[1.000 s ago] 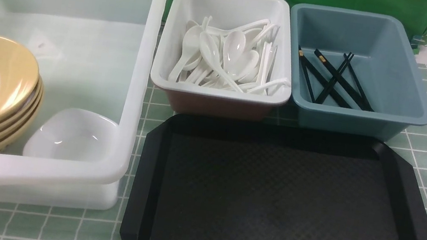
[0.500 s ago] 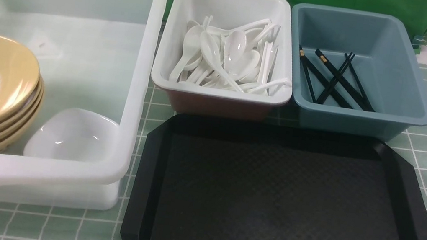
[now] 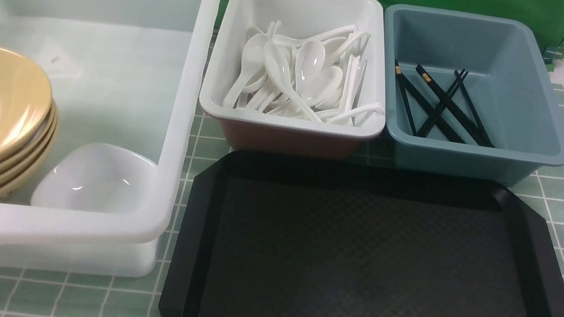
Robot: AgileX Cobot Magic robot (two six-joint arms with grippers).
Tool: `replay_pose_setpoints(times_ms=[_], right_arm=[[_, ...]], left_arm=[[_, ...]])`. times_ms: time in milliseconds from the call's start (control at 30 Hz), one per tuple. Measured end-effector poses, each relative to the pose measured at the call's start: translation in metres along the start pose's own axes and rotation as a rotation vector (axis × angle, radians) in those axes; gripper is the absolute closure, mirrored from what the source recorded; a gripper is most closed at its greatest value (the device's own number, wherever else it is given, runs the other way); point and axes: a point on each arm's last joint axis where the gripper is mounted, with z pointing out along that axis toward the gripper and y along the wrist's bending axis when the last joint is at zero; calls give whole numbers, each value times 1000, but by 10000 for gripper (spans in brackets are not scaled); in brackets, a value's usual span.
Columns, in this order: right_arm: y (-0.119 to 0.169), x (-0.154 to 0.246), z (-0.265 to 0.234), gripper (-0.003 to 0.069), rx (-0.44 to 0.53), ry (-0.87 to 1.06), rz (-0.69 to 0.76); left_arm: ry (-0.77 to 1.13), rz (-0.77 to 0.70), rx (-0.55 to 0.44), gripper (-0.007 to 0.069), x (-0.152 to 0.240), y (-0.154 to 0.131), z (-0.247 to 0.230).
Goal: On blue table put chopsticks spoon bowls plates into blue grey white boxes.
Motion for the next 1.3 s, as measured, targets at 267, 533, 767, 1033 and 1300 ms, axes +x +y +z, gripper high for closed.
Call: replay_pose_setpoints(times_ms=[267, 533, 767, 1033, 1300], right_arm=[[0, 0, 0, 595, 0, 1, 0], [0, 0, 0, 589, 0, 1, 0], [0, 0, 0, 583, 0, 2, 7], [0, 0, 0, 580, 0, 1, 13], [0, 0, 0, 580, 0, 1, 14]], left_arm=[[0, 0, 0, 621, 0, 0, 0], [-21, -5, -7, 621, 8, -2, -1], [24, -45, -111, 621, 43, -4, 2], [101, -306, -158, 621, 86, -10, 18], [82, -238, -161, 621, 85, -9, 18]])
